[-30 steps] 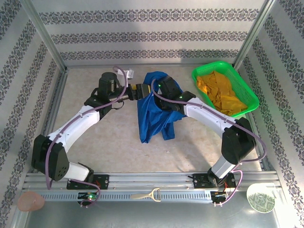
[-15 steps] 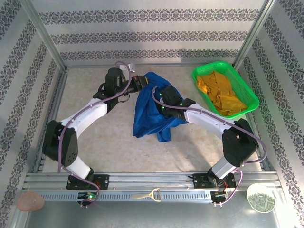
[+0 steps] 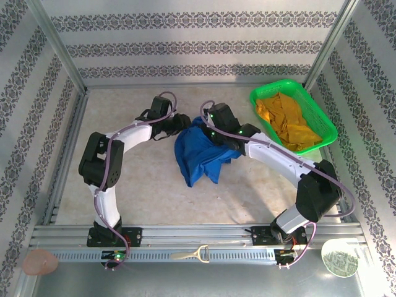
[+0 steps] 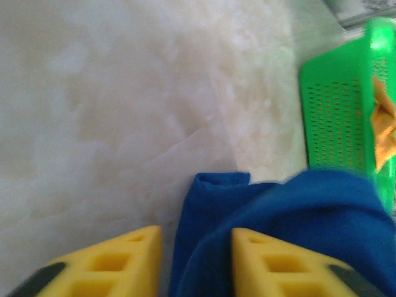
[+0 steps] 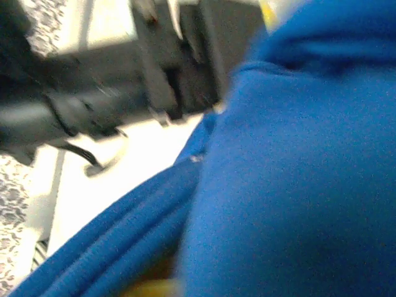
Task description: Fold the inside-out t-shirt
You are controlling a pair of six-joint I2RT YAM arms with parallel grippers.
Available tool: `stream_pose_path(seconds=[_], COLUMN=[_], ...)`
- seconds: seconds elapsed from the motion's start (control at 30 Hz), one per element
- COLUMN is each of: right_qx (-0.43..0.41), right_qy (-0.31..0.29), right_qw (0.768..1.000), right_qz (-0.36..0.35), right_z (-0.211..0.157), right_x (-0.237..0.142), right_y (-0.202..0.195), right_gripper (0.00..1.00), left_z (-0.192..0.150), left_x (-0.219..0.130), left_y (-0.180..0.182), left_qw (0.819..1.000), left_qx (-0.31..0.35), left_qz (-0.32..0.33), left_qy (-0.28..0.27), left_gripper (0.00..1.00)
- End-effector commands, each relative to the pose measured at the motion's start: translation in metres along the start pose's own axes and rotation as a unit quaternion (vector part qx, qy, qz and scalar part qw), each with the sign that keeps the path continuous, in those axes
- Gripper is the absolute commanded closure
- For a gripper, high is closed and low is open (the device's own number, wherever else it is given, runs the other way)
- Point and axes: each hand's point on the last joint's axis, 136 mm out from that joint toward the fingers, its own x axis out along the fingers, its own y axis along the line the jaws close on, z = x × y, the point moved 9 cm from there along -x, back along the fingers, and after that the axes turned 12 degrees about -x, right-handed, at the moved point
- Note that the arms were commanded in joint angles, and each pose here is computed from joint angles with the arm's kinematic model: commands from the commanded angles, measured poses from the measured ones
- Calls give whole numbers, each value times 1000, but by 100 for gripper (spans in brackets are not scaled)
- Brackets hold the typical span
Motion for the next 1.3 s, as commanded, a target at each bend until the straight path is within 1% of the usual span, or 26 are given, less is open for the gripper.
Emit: stream_pose_path(seconds=[0.0,0.07,0.13,0.2,0.3,0.4,0.5,0.6,0.7,0.87,0.9,0.93,0.97,1.0,1.03,1.1,1.17,1.27], right_qx=[-10,6,25,42,68,77,76,77,85,98,99,101,103,105,110,121,127,130], right_qy=[-77,-99,-118,-129,-141,-137,-135,-131,-130,-135,-136,-137,-140,-143,-147,-158,-171,-189], right_qw=[997,995,992,990,984,981,980,980,979,978,978,978,977,976,975,972,969,967], right_qz=[15,-9,-31,-51,-80,-109,-124,-131,-130,-122,-121,-121,-121,-123,-125,-126,-124,-113], right_z=[37,46,52,58,64,67,68,68,68,67,67,67,68,71,75,84,95,115], right_x=[-21,-22,-21,-16,-8,4,13,21,24,24,23,22,21,21,19,16,11,3], right_y=[14,10,7,4,-1,-5,-4,-4,-5,-1,0,0,0,-2,-5,-12,-17,-22], right_gripper=[100,100,100,100,100,100,100,100,100,100,100,100,100,100,100,100,100,100], left_z=[-3,-6,-19,-36,-67,-100,-121,-131,-136,-134,-133,-132,-132,-132,-133,-139,-147,-161], left_x=[-45,-80,-121,-161,-193,-190,-165,-141,-125,-102,-97,-92,-88,-83,-80,-76,-75,-79], left_y=[-2,-6,-14,-24,-36,-57,-82,-100,-100,-85,-83,-83,-83,-80,-77,-65,-45,-3], left_qw=[999,997,993,988,982,979,976,974,975,981,982,982,982,982,982,981,982,981], left_qx=[29,43,68,87,92,112,144,167,177,154,153,154,158,166,173,183,187,194], left_qz=[-14,-35,-43,-52,-91,-124,-146,-145,-129,-100,-94,-91,-87,-79,-70,-59,-37,13], left_qy=[-25,-57,-90,-118,-134,-112,-79,-51,-43,-57,-58,-57,-54,-48,-39,-18,1,25], left_gripper=[49,42,37,34,31,27,23,20,19,19,24,38,58,85,100,100,100,100])
